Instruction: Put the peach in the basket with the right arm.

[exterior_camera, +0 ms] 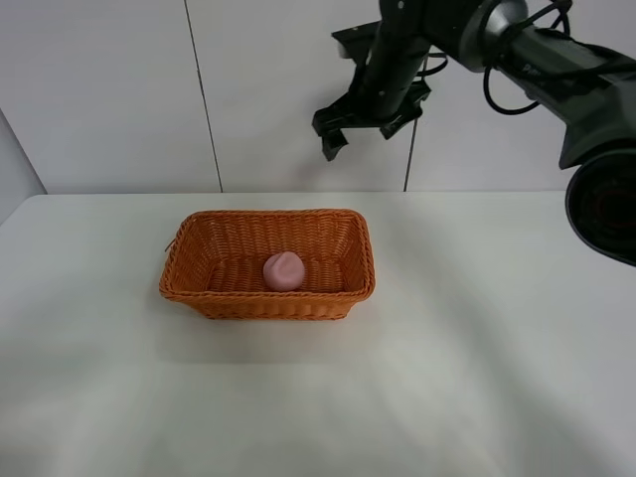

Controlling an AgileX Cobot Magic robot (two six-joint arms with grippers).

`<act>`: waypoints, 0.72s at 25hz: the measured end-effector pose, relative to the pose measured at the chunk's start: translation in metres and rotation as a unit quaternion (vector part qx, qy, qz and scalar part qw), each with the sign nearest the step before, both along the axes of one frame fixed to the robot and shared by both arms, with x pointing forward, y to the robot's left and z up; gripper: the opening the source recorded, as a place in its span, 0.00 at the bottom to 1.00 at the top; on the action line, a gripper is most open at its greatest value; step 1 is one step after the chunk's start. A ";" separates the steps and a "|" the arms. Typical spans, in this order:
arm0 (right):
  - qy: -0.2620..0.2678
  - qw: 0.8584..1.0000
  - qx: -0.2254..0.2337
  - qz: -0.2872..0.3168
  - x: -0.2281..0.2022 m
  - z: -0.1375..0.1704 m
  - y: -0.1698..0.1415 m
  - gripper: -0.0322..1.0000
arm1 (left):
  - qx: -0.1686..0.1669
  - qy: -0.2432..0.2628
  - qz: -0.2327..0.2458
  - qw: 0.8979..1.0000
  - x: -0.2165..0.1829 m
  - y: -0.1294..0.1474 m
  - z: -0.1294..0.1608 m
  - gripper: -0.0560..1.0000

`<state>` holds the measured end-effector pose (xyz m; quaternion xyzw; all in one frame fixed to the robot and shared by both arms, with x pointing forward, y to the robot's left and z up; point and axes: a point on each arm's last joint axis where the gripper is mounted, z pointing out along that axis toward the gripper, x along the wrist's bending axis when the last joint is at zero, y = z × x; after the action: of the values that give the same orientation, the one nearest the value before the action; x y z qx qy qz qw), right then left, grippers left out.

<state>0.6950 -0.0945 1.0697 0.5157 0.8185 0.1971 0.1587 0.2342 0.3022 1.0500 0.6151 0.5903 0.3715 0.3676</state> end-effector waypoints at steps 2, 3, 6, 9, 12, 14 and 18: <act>-0.002 0.999 -0.004 -0.038 0.014 0.000 -0.035 0.71 | 0.000 0.000 0.000 1.000 0.000 0.000 0.000 0.99; -0.002 0.999 -0.006 -0.053 0.019 0.000 -0.050 0.71 | 0.000 0.000 0.000 1.000 0.000 0.000 0.000 0.99; -0.002 0.995 -0.007 -0.103 0.033 0.000 -0.098 0.71 | 0.000 0.000 0.000 1.000 0.000 0.000 0.000 0.99; -0.002 0.989 -0.007 -0.149 0.040 0.000 -0.144 0.71 | 0.000 0.000 0.000 1.000 0.000 0.000 0.000 0.99; -0.002 0.983 -0.007 -0.183 0.043 0.000 -0.178 0.71 | 0.000 0.000 0.000 1.000 0.000 0.000 0.000 0.99; -0.001 0.980 -0.005 -0.199 0.044 0.000 -0.194 0.71 | 0.000 0.000 0.000 1.000 0.000 0.000 0.000 0.99; 0.001 0.977 0.002 -0.215 0.044 0.000 -0.210 0.71 | 0.000 0.000 0.000 1.000 0.000 0.000 0.000 0.99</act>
<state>0.7391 -0.3049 1.0696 0.6800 0.6883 0.1600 0.1957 0.2342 0.3022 1.0500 0.6151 0.5903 0.3715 0.3676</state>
